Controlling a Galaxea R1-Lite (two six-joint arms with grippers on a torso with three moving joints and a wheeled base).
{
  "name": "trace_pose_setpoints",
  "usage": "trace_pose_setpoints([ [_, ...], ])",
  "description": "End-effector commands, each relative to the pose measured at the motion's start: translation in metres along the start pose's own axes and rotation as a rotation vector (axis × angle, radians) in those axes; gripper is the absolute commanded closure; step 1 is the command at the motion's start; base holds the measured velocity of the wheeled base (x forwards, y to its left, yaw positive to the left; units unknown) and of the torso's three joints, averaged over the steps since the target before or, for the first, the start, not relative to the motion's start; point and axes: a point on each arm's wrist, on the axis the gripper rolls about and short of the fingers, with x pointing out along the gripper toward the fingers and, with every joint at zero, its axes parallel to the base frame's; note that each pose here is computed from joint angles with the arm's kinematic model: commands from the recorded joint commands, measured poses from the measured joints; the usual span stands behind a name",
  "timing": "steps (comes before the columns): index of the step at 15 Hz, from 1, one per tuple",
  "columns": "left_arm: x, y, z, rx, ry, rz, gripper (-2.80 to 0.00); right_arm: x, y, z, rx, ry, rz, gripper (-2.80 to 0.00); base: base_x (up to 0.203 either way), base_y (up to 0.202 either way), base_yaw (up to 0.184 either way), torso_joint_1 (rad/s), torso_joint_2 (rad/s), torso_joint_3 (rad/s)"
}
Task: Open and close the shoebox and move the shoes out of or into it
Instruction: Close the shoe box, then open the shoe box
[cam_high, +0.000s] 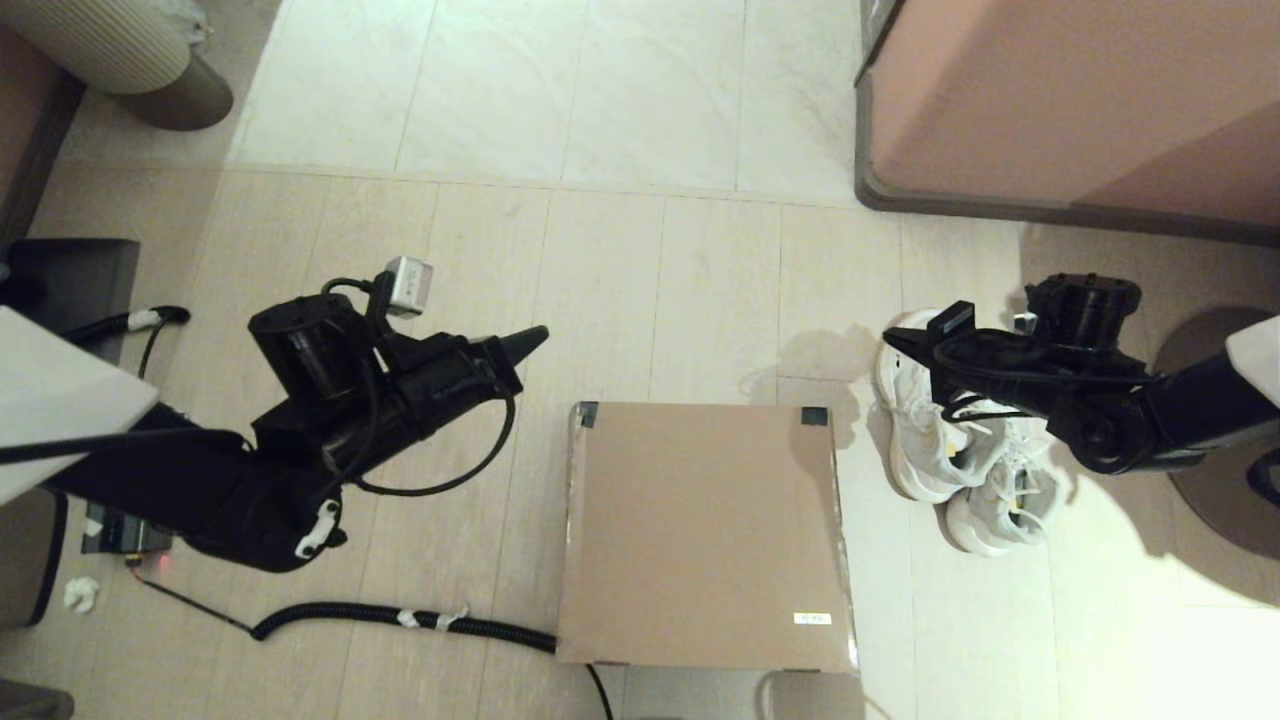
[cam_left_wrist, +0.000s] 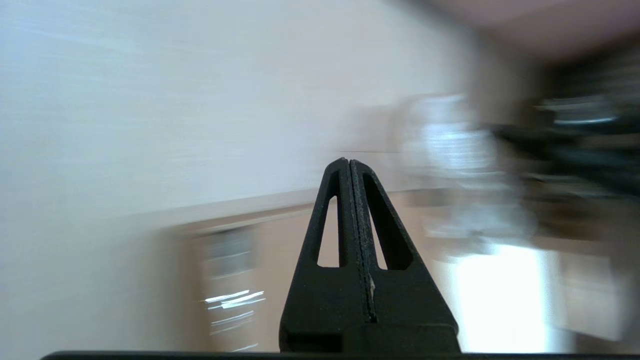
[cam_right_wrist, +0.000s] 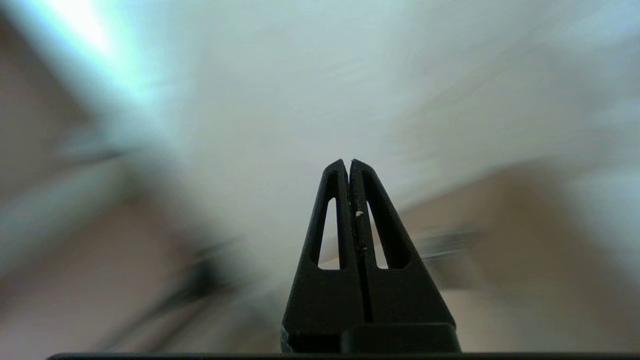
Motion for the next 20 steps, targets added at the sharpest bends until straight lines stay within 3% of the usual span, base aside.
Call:
trace_pose_setpoints([
  [1,-0.012,0.002,-0.008,0.133,0.013,0.143,0.0,-0.012,0.004,-0.007,-0.284,-0.134,-0.288,0.0,0.0,0.0,0.0,0.0,0.0,0.0],
  [3,-0.033,0.009,-0.036,0.236,0.133,0.27,0.0,-0.036,0.014,-0.023,-0.504,-0.111,-0.464,0.0,0.0,0.0,0.0,0.0,0.0,0.0],
  [5,-0.053,0.013,-0.065,0.244,0.26,0.328,0.0,-0.057,0.006,-0.046,-0.631,-0.01,-0.547,0.0,0.0,0.0,0.0,0.0,0.0,0.0],
  [9,-0.069,0.021,-0.12,0.199,0.462,0.357,0.0,-0.067,-0.022,-0.093,-0.684,0.165,-0.608,0.0,0.0,0.0,0.0,0.0,0.0,0.0],
  [16,0.006,0.058,-0.153,0.224,0.398,0.371,0.0,-0.01,-0.083,-0.13,-0.77,0.16,-0.553,0.0,0.0,0.0,0.0,0.0,0.0,0.0],
  [20,0.032,0.061,-0.169,0.228,0.414,0.363,0.0,-0.002,-0.092,-0.133,-0.796,0.145,-0.543,0.0,0.0,0.0,0.0,0.0,0.0,0.0],
])
